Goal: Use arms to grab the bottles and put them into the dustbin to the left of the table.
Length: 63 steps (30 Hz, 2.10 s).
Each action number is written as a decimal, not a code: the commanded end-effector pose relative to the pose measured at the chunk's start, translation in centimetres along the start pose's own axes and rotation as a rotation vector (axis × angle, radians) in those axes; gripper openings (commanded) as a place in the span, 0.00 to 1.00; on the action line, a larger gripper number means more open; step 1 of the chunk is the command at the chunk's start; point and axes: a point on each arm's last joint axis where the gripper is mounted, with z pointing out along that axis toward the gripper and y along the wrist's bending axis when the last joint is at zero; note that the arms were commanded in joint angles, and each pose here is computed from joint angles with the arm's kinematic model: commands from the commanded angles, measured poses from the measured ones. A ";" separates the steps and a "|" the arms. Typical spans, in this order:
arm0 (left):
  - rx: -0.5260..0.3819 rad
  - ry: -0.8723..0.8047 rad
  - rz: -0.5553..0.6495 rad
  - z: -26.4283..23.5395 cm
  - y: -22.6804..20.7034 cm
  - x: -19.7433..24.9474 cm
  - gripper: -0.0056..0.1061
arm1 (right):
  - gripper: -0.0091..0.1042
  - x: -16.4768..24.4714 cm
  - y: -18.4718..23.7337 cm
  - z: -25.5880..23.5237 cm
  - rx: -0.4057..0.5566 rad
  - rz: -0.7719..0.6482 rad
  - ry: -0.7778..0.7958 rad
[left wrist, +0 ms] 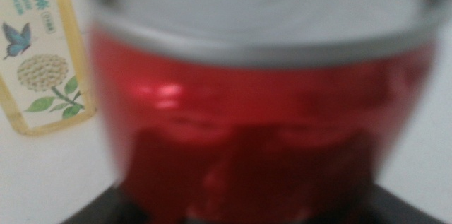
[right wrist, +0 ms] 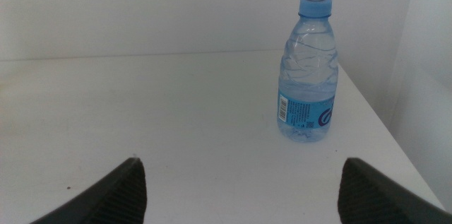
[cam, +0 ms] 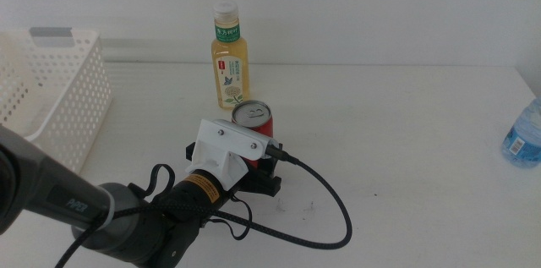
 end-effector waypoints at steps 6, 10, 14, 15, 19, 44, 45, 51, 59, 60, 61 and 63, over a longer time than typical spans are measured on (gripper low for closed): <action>-0.002 -0.037 -0.059 -0.1 0.0 -0.4 0.28 | 0.84 0.0 -0.1 0.0 0.007 -0.011 -0.008; -0.003 -0.066 -0.070 -1.5 -0.1 -2.6 0.08 | 0.84 0.0 -0.1 0.0 0.007 -0.011 -0.008; 0.009 0.021 -0.078 -3.6 -0.5 -5.9 0.04 | 0.84 0.0 -0.1 0.0 0.007 -0.011 -0.008; 0.013 0.046 -0.077 -4.2 -0.6 -6.9 0.04 | 0.84 0.0 -0.1 0.0 0.007 -0.011 -0.008; 0.033 0.057 -0.068 -6.6 -1.0 -10.5 0.04 | 0.84 0.0 -0.1 0.0 0.007 -0.011 -0.008; -0.379 0.533 -0.203 -14.5 19.5 -27.1 0.04 | 0.84 0.0 -0.1 0.0 0.007 -0.011 -0.008; -0.385 0.564 -0.212 -14.4 20.7 -26.8 0.04 | 0.84 0.0 -0.1 0.0 0.007 -0.011 -0.008; -0.406 0.661 -0.250 -12.5 25.3 -24.4 0.04 | 0.84 0.0 -0.1 0.0 0.007 -0.011 -0.008; -0.399 0.806 -0.303 -9.0 29.2 -18.7 0.04 | 0.84 0.0 -0.1 0.0 0.007 -0.011 -0.008; -0.400 0.815 -0.305 -8.7 29.5 -18.3 0.04 | 0.84 0.0 -0.1 0.0 0.007 -0.011 -0.008; -0.404 0.828 -0.303 -8.3 29.9 -17.6 0.04 | 0.84 0.0 -0.1 0.0 0.007 -0.011 -0.008; -0.408 0.859 -0.301 -7.7 30.5 -16.5 0.04 | 0.84 0.0 -0.1 0.0 0.007 -0.011 -0.008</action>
